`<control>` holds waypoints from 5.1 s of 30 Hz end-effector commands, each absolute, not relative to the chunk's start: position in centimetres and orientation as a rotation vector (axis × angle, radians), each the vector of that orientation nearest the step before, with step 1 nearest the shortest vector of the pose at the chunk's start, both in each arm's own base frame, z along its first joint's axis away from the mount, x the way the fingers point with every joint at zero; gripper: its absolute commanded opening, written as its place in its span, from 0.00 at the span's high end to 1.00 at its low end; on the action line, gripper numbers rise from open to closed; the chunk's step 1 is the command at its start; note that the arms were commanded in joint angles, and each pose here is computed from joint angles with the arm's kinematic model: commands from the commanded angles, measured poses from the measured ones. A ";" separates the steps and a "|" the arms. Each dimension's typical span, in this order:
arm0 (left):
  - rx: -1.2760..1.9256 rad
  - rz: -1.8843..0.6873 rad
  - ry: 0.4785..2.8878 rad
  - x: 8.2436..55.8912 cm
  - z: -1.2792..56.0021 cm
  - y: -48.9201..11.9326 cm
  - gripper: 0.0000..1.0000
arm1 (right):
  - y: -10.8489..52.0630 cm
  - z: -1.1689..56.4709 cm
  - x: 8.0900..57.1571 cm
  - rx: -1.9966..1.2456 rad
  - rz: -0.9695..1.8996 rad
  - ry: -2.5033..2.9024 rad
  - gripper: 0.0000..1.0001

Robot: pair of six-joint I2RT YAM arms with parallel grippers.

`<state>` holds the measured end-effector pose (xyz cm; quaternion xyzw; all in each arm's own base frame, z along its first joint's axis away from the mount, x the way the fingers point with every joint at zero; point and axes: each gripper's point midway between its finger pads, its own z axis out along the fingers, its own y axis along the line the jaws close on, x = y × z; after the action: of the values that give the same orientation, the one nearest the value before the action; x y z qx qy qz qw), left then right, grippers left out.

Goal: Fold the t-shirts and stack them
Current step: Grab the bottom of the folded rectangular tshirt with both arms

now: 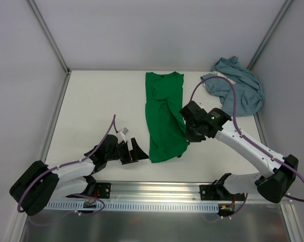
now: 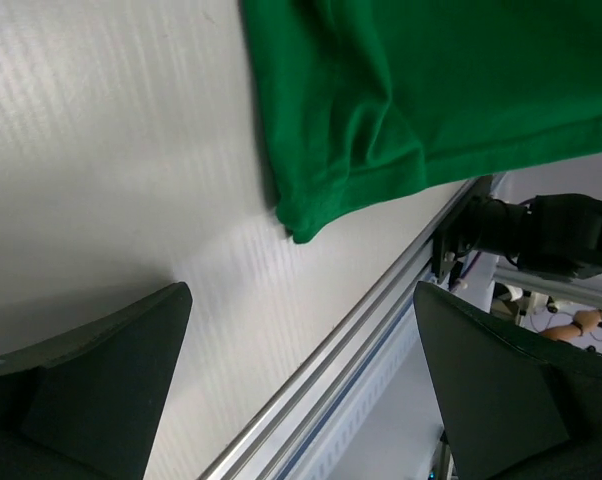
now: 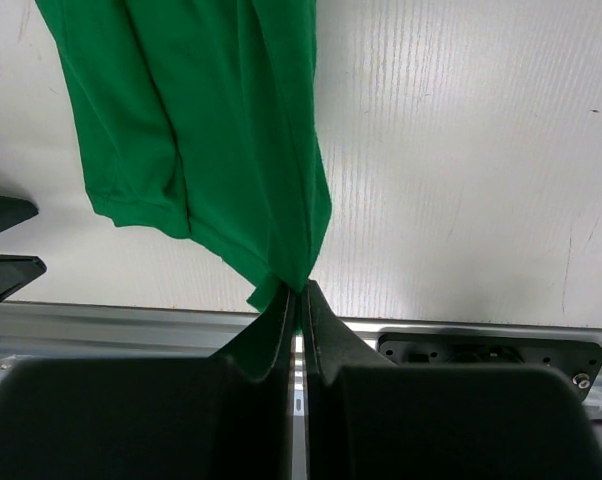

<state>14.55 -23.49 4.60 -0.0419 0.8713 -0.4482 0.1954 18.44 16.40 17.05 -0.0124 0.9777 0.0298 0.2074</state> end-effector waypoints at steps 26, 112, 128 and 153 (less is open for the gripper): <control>-0.045 -1.452 2.549 13.3 0.7 -29.6 1.00 | 15.1 16.6 18.6 0.012 0.085 2.718 0.99; 0.126 -1.220 2.350 17.1 11.9 -28.8 1.00 | 14.2 21.6 20.4 -0.092 0.080 2.665 1.00; 0.147 -1.182 2.320 17.5 14.0 -28.3 1.00 | 13.9 21.6 20.4 -0.086 0.064 2.665 0.99; 0.115 -1.219 2.434 15.8 9.6 -28.2 0.24 | 14.6 19.1 19.8 -0.084 0.102 2.720 0.99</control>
<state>16.05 -27.66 9.31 0.0333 0.8812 -0.4239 0.2065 19.68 14.44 18.51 -0.0351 0.9792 0.0232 0.1984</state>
